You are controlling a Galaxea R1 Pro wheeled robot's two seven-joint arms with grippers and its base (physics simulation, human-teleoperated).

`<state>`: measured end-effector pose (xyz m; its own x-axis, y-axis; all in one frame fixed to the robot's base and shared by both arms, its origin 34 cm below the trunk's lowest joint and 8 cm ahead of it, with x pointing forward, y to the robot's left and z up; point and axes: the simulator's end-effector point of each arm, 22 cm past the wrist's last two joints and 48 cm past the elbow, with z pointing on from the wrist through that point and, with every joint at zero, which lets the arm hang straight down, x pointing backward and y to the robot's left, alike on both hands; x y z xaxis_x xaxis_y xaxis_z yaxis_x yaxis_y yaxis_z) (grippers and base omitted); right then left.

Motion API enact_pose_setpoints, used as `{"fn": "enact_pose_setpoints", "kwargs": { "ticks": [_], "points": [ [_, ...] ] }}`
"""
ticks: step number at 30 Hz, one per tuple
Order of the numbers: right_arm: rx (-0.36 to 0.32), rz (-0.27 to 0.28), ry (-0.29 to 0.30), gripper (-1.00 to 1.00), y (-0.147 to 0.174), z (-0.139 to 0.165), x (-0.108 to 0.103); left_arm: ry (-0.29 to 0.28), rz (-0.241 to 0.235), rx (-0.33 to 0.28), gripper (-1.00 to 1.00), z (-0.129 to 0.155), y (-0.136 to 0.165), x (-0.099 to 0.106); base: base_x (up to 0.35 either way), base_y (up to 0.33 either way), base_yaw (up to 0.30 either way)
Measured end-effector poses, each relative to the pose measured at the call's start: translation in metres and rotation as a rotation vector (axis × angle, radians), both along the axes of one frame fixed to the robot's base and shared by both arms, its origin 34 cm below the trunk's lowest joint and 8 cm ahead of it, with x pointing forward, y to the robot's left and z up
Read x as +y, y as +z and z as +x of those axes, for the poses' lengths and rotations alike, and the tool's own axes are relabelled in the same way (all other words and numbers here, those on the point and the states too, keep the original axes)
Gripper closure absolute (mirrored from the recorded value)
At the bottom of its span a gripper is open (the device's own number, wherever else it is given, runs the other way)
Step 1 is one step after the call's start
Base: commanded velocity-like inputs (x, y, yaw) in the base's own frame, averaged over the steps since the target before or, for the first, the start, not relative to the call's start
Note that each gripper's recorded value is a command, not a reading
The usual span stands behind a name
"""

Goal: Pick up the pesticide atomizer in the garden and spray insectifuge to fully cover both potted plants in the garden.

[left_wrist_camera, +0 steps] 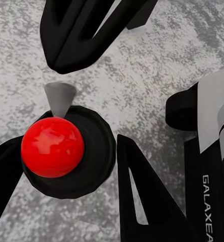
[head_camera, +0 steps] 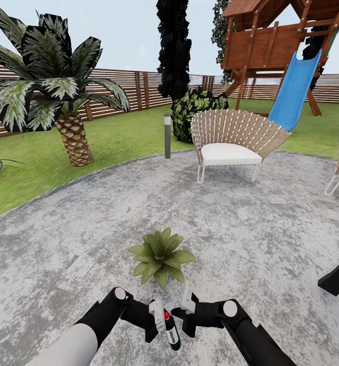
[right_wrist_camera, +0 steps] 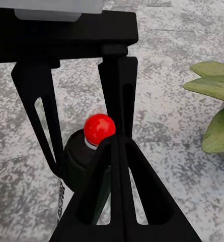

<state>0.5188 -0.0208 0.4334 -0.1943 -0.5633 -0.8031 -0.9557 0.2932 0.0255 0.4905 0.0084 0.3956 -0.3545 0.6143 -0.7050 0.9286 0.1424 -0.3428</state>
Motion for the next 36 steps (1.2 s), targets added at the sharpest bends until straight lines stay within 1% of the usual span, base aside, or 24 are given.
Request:
{"fn": "enact_pose_setpoints", "kwargs": {
  "ticks": [14,19,24,25,26,29,32,36],
  "points": [
    [0.000,0.000,0.000,1.00,0.000,0.000,0.000,0.001,-0.002,0.000,1.00,0.000,0.001,-0.001,0.000,0.000,0.000],
    [0.000,0.000,0.000,1.00,0.000,0.000,0.000,-0.001,-0.011,-0.001,1.00,0.000,0.003,-0.007,0.000,0.000,0.000],
    [0.000,0.000,0.000,1.00,0.000,0.000,0.000,-0.001,-0.014,-0.001,1.00,0.000,0.003,-0.008,0.000,0.000,0.000],
    [0.000,0.000,0.000,1.00,0.000,0.000,0.000,0.002,0.022,0.006,1.00,-0.004,-0.008,0.013,0.000,0.000,0.000],
    [0.000,0.000,0.000,1.00,0.000,0.000,0.000,0.008,0.037,0.008,1.00,-0.004,-0.012,0.024,0.000,0.000,0.000],
    [0.000,0.000,0.000,1.00,0.000,0.000,0.000,0.030,0.100,0.009,1.00,-0.001,-0.025,0.068,0.000,0.000,0.000],
    [0.001,0.000,0.000,1.00,0.000,0.000,0.000,0.050,0.153,0.010,1.00,0.002,-0.033,0.106,0.000,0.000,0.000],
    [0.001,-0.002,0.001,1.00,-0.001,-0.001,0.000,0.069,0.204,0.013,1.00,0.003,-0.040,0.143,0.000,0.000,0.000]
  ]
}}
